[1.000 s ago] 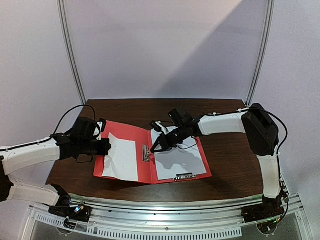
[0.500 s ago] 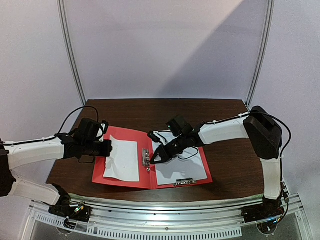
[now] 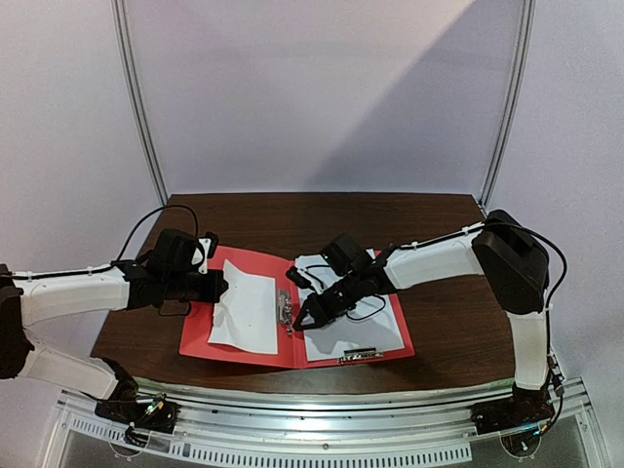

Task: Put the files into the folder

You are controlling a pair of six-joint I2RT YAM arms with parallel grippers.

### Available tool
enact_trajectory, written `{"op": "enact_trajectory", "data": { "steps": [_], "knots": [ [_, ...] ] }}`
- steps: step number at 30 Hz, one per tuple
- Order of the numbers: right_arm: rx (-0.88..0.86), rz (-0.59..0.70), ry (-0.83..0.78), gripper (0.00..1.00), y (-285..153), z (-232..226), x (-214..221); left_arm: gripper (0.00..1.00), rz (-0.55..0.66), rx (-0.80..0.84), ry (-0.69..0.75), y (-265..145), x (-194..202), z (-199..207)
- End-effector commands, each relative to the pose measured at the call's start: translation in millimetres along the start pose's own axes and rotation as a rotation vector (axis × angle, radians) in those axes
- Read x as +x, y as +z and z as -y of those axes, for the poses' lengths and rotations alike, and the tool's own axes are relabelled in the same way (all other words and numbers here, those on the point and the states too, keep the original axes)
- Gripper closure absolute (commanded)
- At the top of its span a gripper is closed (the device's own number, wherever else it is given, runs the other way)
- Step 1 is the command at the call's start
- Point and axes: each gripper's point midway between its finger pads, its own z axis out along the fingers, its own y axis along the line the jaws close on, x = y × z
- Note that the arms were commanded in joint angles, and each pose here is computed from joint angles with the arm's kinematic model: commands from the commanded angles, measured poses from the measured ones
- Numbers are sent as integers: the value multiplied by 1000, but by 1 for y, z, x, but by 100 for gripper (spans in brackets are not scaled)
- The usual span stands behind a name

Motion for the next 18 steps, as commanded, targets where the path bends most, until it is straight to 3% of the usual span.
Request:
{"op": "enact_trajectory", "data": {
  "steps": [1, 13, 18],
  "knots": [
    [26, 8, -11, 100, -3, 2, -1, 100, 41, 70, -1, 3, -9, 9],
    [68, 16, -16, 100, -7, 7, -1, 100, 144, 200, 33, -7, -22, 30],
    [69, 21, -18, 100, -6, 7, -3, 100, 135, 138, 28, -4, -17, 18]
  ]
}}
